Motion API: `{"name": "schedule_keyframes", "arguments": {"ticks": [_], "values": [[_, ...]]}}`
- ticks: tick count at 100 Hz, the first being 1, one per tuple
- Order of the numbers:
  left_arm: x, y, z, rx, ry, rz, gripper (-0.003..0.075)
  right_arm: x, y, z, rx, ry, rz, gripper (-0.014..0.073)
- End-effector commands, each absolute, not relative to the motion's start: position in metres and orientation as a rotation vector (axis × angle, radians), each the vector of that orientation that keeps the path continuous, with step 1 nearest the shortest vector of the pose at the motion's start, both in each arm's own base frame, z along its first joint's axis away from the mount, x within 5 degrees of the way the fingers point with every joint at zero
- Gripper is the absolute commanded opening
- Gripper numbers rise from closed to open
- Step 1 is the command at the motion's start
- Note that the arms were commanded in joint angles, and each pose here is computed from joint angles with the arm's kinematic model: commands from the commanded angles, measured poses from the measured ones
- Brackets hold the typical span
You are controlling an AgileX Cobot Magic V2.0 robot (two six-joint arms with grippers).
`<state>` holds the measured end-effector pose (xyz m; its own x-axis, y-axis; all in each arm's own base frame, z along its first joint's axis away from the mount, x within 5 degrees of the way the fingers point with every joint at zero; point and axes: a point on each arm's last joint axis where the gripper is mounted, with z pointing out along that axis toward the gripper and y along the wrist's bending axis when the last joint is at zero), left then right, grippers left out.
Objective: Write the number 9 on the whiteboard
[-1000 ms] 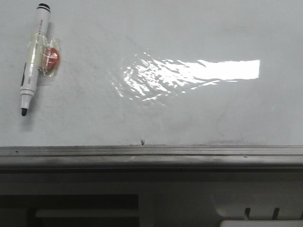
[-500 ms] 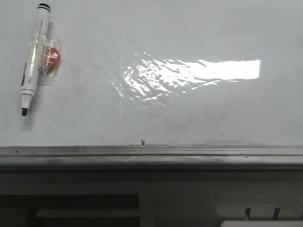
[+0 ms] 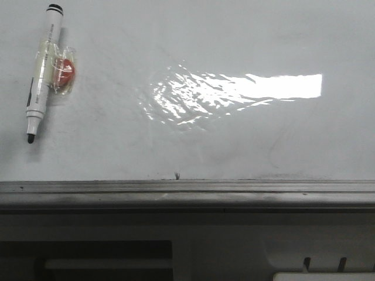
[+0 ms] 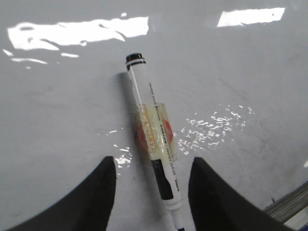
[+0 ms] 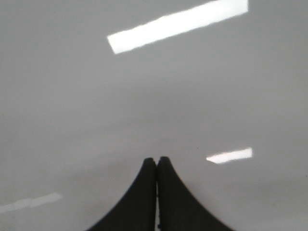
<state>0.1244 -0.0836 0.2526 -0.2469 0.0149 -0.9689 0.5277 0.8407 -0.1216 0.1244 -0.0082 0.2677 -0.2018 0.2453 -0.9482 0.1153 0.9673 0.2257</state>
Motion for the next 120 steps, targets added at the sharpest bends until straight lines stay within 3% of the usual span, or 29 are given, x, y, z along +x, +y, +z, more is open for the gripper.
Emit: {"name": "schedule_keyframes", "arguments": {"ticks": [1, 56, 70, 88, 103, 120], "values": [[0.136, -0.093, 0.263, 0.361, 1.686, -0.563, 0.0326, 0.128, -0.009, 0.284, 0.257, 1.689, 0.115, -0.0069], [0.161, -0.111, 0.23, 0.384, 1.811, -0.526, 0.0318, 0.127, -0.009, 0.28, 0.264, 1.737, 0.114, -0.0069], [0.163, -0.113, 0.225, 0.389, 1.835, -0.519, 0.0221, 0.127, -0.009, 0.28, 0.269, 1.738, 0.118, -0.0069], [0.164, -0.114, 0.222, 0.394, 1.853, -0.513, -0.0022, 0.126, -0.008, 0.274, 0.274, 1.807, 0.122, -0.0069], [0.164, -0.114, 0.222, 0.393, 1.85, -0.514, -0.002, 0.125, 0.002, 0.27, 0.204, 1.865, 0.18, -0.0069], [0.157, -0.115, 0.231, 0.475, 1.782, -0.516, -0.002, 0.12, 0.031, 0.277, -0.042, 1.959, 0.305, -0.0069]]}}
